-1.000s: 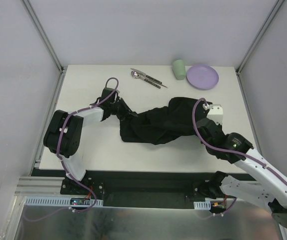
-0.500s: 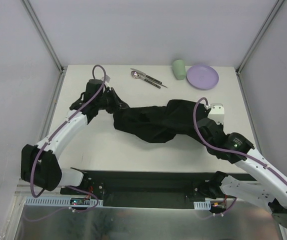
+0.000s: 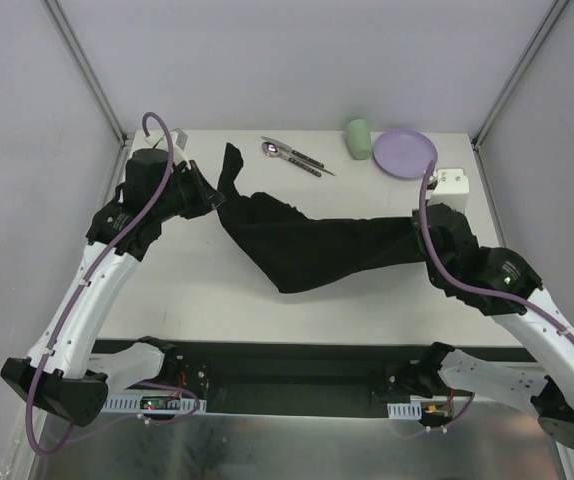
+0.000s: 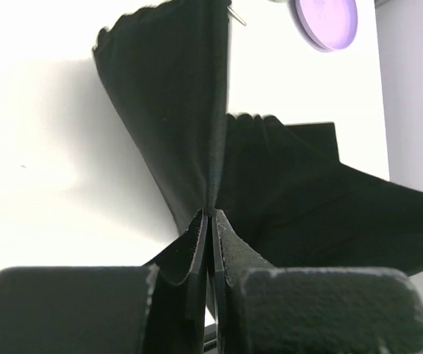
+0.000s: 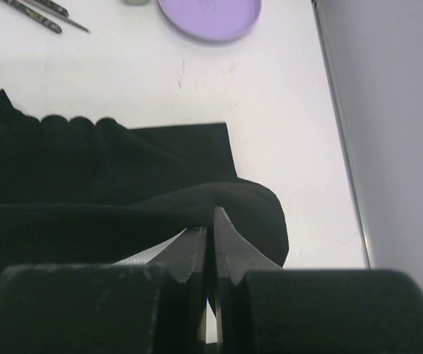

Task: Set the dinner table for one person
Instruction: Flatten out the napkin at the center of the board.

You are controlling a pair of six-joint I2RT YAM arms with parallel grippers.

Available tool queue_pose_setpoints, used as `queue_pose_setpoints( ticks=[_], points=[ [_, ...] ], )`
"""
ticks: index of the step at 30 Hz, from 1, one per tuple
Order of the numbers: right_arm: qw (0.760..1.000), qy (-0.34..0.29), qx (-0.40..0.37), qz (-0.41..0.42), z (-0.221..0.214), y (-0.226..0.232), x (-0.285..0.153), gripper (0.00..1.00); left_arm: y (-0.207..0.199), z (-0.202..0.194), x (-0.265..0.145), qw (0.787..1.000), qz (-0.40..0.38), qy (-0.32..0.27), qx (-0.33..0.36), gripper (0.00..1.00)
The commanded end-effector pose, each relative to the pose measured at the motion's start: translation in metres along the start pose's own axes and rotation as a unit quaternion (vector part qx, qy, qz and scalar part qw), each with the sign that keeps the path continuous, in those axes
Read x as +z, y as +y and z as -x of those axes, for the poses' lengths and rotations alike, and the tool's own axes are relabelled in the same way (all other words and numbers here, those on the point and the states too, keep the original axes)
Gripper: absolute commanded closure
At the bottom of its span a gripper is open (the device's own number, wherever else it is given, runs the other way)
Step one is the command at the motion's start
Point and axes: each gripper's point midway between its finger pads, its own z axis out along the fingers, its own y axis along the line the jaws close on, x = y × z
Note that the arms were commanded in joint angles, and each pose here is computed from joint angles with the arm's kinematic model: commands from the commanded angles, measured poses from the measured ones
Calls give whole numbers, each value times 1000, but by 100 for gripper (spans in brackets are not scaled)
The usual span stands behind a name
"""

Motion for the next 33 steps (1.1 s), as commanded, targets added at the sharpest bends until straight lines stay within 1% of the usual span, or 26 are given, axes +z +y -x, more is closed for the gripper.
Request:
queue_pose_setpoints(
  ticks=[1,8,13,21,23,29,33],
  points=[
    [998,-55,-1,3,48,-11,-14,99,-6,29,-41,997,12,-61,34,100],
    [996,-78,2,52,65,-12,-33,99,-12,43,-76,994,19,-95,44,100],
    [990,-105,-11,90,74,-14,-48,99,-28,60,-113,989,0,-136,52,100],
    [973,-181,1,142,121,-30,-86,99,-55,80,-172,976,-46,-196,76,100],
    [971,-189,-7,149,128,-30,-90,99,-61,85,-188,972,-56,-214,79,100],
    [963,-202,-6,175,138,-25,-99,99,-65,92,-216,965,-54,-240,88,100],
    [963,-200,-8,178,135,-23,-97,99,-63,90,-221,965,-49,-240,90,100]
  ],
)
